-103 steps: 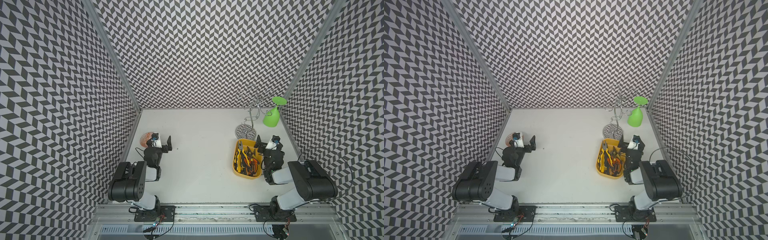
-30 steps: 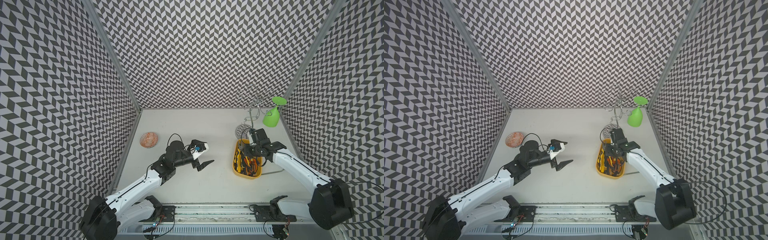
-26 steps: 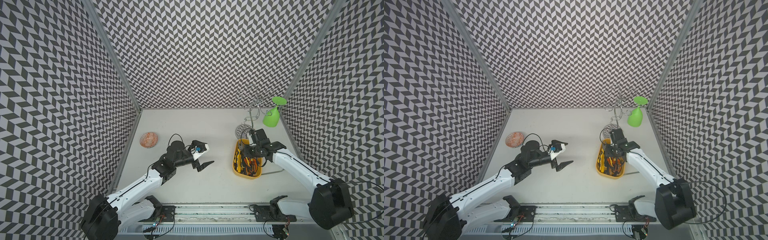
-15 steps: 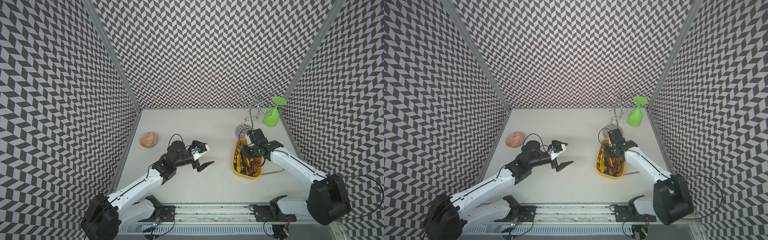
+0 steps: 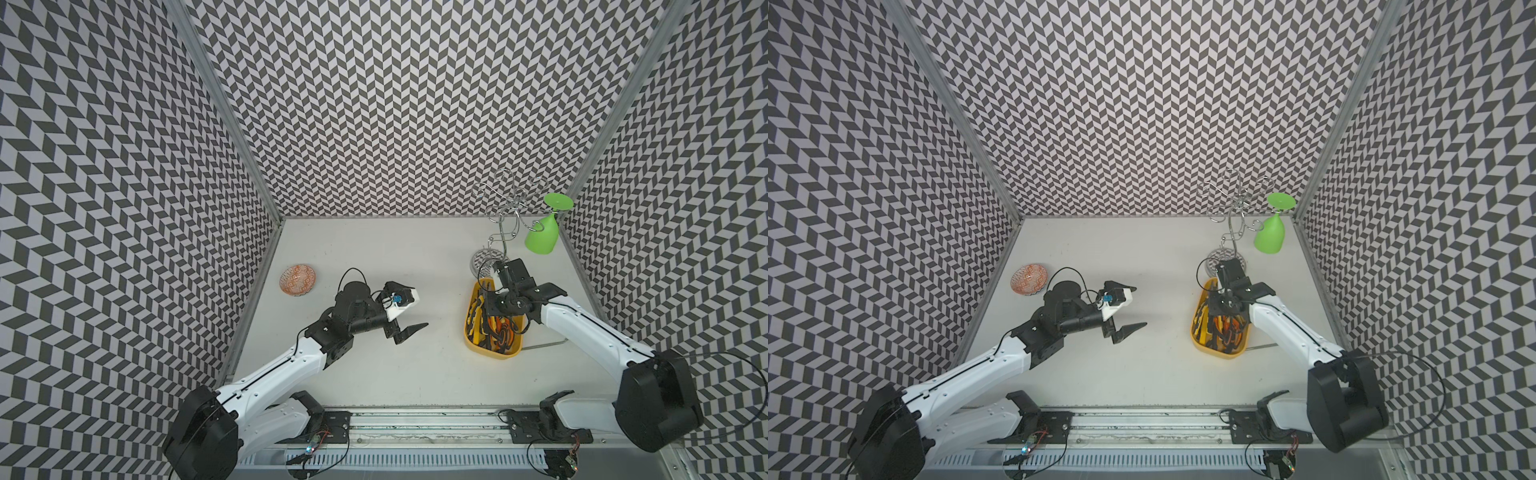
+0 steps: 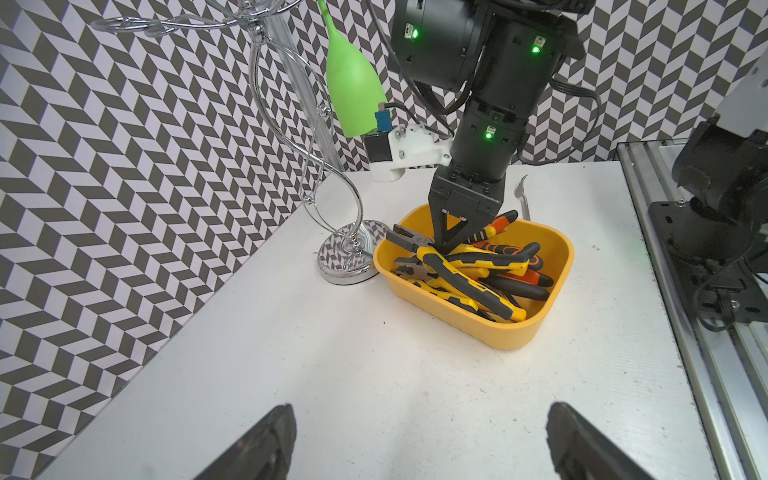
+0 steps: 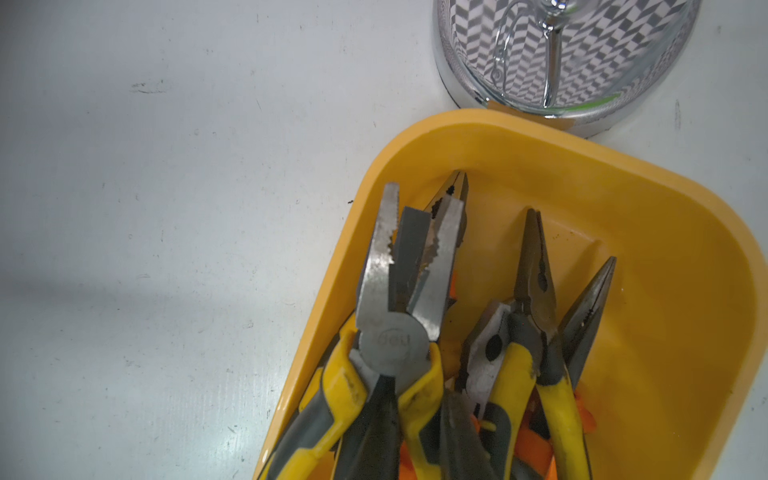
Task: Take the pliers out of the storage box
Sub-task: Pick up the pliers from the storage box.
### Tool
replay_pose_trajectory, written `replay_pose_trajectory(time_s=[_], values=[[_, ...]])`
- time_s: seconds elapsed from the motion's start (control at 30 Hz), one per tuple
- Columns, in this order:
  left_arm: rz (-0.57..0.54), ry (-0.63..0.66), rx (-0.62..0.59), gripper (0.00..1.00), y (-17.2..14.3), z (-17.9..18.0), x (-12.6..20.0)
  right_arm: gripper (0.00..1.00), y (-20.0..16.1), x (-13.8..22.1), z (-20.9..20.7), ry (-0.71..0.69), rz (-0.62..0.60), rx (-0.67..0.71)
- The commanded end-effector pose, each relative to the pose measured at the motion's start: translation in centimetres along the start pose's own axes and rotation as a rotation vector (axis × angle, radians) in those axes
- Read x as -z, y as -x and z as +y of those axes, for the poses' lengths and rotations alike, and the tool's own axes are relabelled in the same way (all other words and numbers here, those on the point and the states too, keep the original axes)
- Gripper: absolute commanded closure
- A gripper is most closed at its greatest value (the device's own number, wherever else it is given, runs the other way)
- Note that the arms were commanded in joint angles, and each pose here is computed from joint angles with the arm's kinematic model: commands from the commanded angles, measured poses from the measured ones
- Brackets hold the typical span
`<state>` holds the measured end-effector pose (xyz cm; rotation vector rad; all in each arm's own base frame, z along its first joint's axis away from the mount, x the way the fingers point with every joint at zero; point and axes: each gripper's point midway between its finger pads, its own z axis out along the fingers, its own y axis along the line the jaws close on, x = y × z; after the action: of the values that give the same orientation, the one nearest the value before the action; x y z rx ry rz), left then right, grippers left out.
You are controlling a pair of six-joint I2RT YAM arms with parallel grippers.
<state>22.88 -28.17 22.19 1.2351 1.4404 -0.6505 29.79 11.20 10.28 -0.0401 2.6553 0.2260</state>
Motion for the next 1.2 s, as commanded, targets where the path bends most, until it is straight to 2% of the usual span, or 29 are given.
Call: replay_pose_trajectory(time_s=[0.0, 0.07, 0.27, 0.4, 0.5, 0.63, 0.8, 0.97, 1.1, 1.17], values=[[-0.062, 0.000, 0.037, 0.02, 1.5, 0.3, 0.1, 0.96, 0.3, 1.0, 0.0, 0.011, -0.065, -0.015], [-0.104, 0.001, 0.078, 0.02, 2.4, 0.5, 0.2, 1.00, 0.7, 1.5, 0.1, 0.025, -0.108, -0.009], [-0.192, -0.040, 0.219, 0.02, 4.3, 0.7, -0.4, 1.00, 1.3, 2.4, 0.3, 0.061, -0.217, -0.007], [-0.182, 0.041, 0.431, 0.02, 4.2, 3.3, -1.7, 1.00, 2.1, 3.4, 0.9, 0.109, -0.300, -0.003], [-0.152, 0.016, 0.524, 0.02, 4.3, 4.0, -3.4, 1.00, 2.8, 4.4, 1.3, 0.141, -0.368, -0.005], [-0.081, 0.008, 0.713, 0.02, 4.2, 5.2, -5.6, 1.00, 3.4, 5.4, 1.8, 0.183, -0.435, -0.013], [-0.079, -0.059, 0.778, 0.02, 4.5, 4.4, -7.7, 1.00, 4.2, 7.0, 2.5, 0.242, -0.508, -0.027], [-0.092, -0.089, 0.769, 0.11, 5.5, 3.3, -9.4, 1.00, 5.0, 9.3, 3.2, 0.326, -0.607, -0.071], [-0.103, -0.050, 0.856, 0.23, 6.0, 4.7, -11.2, 1.00, 5.3, 10.5, 4.0, 0.394, -0.669, -0.053], [-0.094, -0.052, 0.878, 0.26, 6.5, 4.9, -12.4, 1.00, 5.4, 10.7, 4.2, 0.400, -0.677, -0.046]])
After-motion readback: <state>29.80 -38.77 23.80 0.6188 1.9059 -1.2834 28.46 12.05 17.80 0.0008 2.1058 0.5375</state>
